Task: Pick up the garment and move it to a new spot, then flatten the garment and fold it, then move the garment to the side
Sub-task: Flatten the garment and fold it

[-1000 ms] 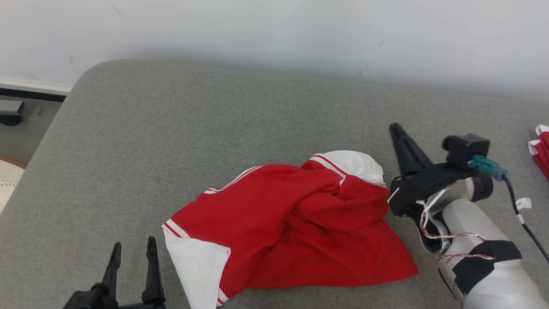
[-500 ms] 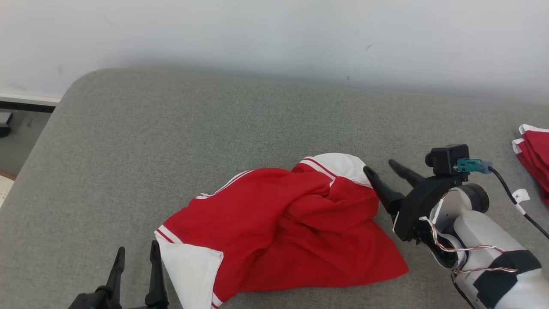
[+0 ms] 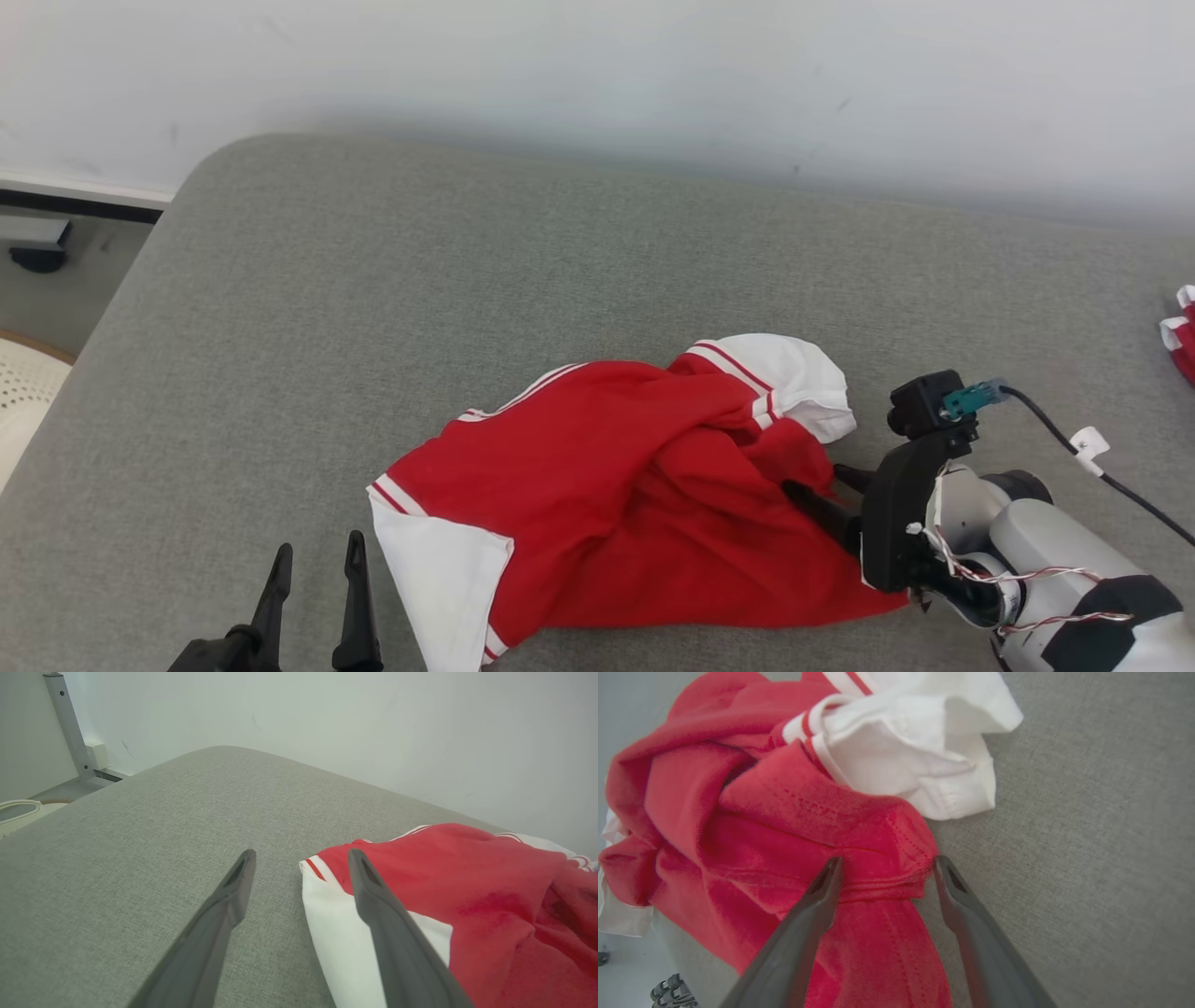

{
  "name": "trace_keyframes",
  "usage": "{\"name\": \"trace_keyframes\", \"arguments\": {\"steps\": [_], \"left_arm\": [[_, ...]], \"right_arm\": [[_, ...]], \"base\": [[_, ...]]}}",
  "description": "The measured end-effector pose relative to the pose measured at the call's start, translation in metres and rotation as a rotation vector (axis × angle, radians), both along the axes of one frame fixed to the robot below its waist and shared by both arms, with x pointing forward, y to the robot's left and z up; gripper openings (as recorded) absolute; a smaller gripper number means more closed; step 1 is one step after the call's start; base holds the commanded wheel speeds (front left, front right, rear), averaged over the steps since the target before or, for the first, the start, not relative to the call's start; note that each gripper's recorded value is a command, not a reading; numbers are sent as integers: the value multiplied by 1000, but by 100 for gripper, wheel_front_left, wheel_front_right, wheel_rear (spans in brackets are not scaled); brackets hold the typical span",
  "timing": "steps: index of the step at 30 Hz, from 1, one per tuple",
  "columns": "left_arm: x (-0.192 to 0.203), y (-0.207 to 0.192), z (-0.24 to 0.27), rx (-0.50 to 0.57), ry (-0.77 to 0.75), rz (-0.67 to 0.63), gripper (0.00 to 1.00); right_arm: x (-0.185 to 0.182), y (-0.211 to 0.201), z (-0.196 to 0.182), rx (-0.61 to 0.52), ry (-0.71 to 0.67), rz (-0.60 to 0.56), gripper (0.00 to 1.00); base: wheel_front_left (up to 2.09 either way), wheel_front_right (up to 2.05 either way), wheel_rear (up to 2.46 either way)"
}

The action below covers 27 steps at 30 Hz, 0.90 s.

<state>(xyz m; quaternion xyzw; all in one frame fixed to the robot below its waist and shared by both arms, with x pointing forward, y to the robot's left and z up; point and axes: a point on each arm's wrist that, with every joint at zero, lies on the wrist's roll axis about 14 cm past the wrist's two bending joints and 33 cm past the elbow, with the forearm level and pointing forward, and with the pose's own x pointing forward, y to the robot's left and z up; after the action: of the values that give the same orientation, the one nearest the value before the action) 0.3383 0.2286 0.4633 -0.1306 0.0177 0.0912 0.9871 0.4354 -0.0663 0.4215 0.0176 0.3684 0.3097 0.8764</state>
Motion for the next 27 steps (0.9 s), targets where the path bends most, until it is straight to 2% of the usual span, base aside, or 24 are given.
{"name": "trace_keyframes", "arguments": {"steps": [2, 3, 4, 12, 22, 27], "left_arm": [[-2, 3, -1, -4, 4, 10, 100], [-3, 3, -2, -6, 7, 13, 100], [-4, 4, -2, -9, 8, 17, 100], [-4, 5, -6, -15, 18, 24, 100], [2, 1, -7, -35, 20, 15, 100], [7, -3, -7, -44, 16, 5, 100]], "right_arm": [[-3, 5, -8, -6, 22, 11, 100], [-3, 10, -8, 4, 21, 12, 60], [-2, 15, -8, 16, 8, 16, 0], [26, 20, 16, 57, -144, -6, 0], [91, -8, 107, 136, -438, -117, 0], [119, -17, 146, 144, -528, -152, 0]], "base": [[0, 0, 0], [0, 0, 0], [0, 0, 0], [0, 0, 0], [0, 0, 0], [0, 0, 0]]}}
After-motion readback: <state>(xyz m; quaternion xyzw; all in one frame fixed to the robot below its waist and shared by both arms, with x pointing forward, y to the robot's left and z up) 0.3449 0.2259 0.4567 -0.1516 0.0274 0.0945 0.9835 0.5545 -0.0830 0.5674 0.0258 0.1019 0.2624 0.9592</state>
